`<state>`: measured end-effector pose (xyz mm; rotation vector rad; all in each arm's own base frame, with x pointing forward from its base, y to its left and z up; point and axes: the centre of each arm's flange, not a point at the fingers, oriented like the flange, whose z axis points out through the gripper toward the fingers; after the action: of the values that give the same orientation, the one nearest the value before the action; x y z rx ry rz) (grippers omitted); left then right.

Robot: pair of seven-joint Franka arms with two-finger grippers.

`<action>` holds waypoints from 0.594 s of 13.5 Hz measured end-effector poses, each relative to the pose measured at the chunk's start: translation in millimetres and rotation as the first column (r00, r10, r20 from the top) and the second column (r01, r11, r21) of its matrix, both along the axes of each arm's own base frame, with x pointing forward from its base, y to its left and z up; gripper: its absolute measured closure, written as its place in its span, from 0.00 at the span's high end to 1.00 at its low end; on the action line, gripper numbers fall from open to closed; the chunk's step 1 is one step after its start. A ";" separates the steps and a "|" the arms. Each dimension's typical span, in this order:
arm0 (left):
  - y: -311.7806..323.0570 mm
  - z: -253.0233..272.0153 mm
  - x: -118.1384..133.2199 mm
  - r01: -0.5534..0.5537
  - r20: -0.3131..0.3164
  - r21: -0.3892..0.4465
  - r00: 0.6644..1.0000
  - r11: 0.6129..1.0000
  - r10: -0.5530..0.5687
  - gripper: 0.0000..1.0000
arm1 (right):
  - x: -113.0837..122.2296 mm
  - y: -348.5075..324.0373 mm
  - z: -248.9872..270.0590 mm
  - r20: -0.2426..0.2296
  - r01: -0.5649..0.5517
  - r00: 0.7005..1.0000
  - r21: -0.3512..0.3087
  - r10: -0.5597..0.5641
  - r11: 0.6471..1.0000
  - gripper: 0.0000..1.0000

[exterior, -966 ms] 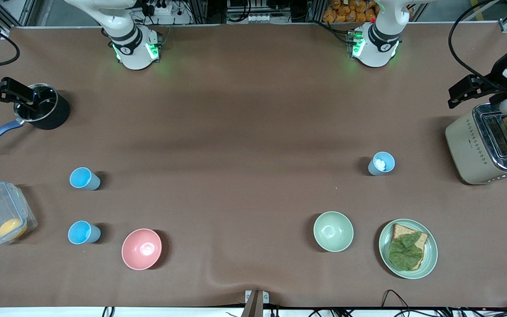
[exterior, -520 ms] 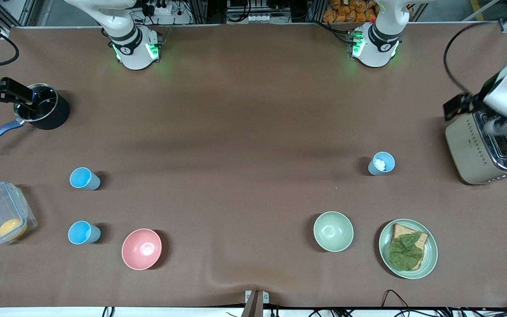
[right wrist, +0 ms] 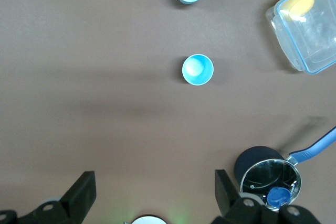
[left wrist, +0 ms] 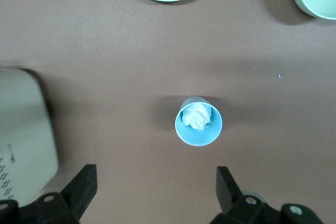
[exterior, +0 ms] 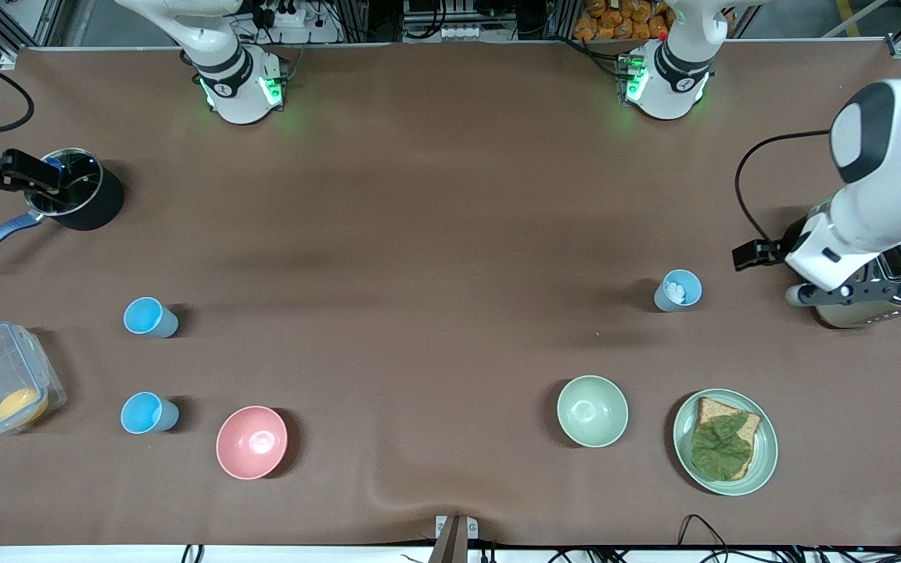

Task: Stack blue cups with both arms

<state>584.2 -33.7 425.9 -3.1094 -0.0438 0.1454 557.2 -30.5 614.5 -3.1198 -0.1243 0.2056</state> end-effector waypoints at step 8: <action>-3.3 -82.5 1.7 0.008 0.018 -0.018 1.000 1.000 -0.008 1.00 | 42.4 -3.5 -107.1 -0.175 0.014 0.985 0.070 -0.002 0.997 1.00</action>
<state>585.9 -37.0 343.4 -3.1287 -0.0304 0.1181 599.7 -34.0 507.4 -3.0134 -0.1140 0.4630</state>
